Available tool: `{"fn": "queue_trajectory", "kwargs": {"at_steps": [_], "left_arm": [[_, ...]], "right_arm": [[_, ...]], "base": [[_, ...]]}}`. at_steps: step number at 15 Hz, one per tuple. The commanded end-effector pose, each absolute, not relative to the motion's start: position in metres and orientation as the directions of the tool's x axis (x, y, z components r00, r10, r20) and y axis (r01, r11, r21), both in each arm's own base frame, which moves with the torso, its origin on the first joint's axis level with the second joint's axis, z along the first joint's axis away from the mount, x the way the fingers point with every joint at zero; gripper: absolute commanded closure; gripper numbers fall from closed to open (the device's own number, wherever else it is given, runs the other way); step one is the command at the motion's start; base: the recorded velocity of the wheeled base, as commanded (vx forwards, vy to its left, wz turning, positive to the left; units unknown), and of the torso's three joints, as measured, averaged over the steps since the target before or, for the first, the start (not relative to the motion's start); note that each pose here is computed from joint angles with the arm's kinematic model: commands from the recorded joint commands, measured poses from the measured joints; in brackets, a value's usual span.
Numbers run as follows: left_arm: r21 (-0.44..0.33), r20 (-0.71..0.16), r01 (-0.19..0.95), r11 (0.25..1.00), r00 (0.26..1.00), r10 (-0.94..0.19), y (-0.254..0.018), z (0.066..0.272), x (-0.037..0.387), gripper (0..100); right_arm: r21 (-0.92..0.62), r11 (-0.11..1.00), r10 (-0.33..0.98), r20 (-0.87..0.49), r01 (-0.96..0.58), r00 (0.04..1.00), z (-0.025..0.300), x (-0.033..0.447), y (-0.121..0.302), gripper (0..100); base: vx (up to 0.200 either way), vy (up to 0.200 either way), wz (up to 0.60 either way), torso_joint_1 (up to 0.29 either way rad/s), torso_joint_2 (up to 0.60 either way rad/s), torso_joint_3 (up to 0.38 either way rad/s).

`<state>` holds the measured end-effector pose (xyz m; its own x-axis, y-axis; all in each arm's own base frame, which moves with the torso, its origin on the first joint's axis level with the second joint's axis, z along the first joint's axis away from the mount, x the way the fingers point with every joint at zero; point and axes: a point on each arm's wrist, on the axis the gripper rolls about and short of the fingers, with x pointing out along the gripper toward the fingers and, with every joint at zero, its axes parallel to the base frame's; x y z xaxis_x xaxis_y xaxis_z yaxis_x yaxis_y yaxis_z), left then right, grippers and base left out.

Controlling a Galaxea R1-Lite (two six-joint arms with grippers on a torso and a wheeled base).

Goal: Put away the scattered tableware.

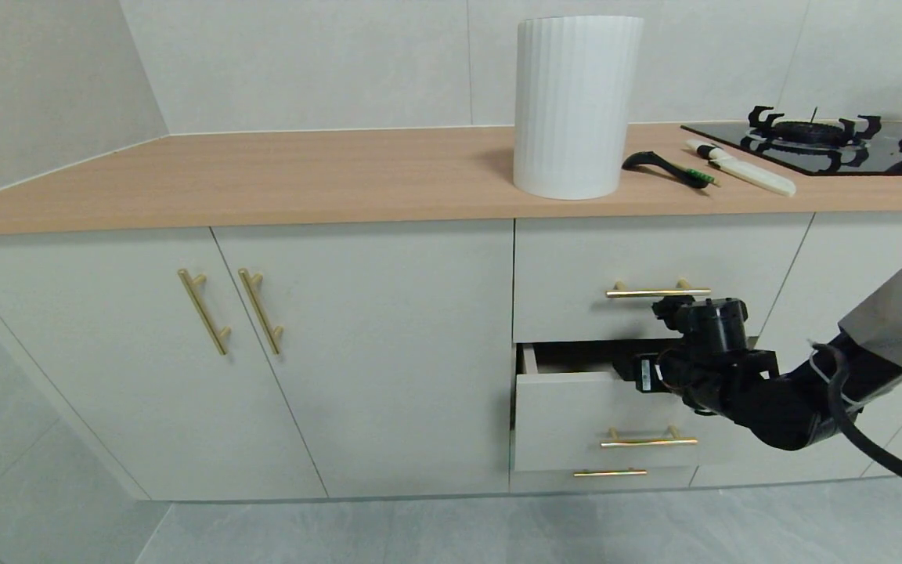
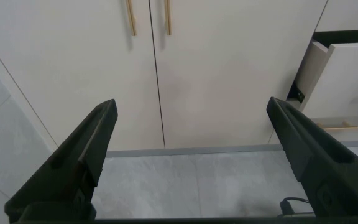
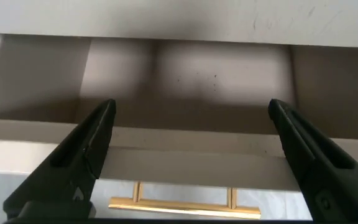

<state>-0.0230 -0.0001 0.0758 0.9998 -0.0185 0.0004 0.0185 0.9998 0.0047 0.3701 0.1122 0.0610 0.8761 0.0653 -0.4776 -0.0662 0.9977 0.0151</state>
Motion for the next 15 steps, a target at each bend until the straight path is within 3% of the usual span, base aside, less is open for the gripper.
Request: {"fn": "queue_trajectory", "kwargs": {"at_steps": [1, 8, 15], "left_arm": [[0.005, 0.000, 0.018, 1.000, 1.000, -0.018, 0.000, 0.076, -0.023, 0], [0.005, 0.000, 0.018, 1.000, 1.000, -0.018, 0.000, 0.076, -0.023, 0], [0.005, 0.000, 0.018, 1.000, 1.000, -0.018, 0.000, 0.076, -0.023, 0]], "right_arm": [[0.011, 0.998, 0.062, -0.496, -0.065, 0.866, 0.055, 0.370, 0.112, 0], [0.004, 0.998, 0.061, -0.537, -0.069, 0.841, 0.069, 0.361, 0.109, 0], [0.012, 0.992, 0.099, -0.674, -0.124, 0.732, 0.089, 0.336, 0.102, 0]], "base": [[0.000, 0.000, 0.00, 0.000, 0.00, 0.000], [0.000, 0.000, 0.00, 0.000, 0.00, 0.000], [0.000, 0.000, 0.00, 0.000, 0.00, 0.000]]}}
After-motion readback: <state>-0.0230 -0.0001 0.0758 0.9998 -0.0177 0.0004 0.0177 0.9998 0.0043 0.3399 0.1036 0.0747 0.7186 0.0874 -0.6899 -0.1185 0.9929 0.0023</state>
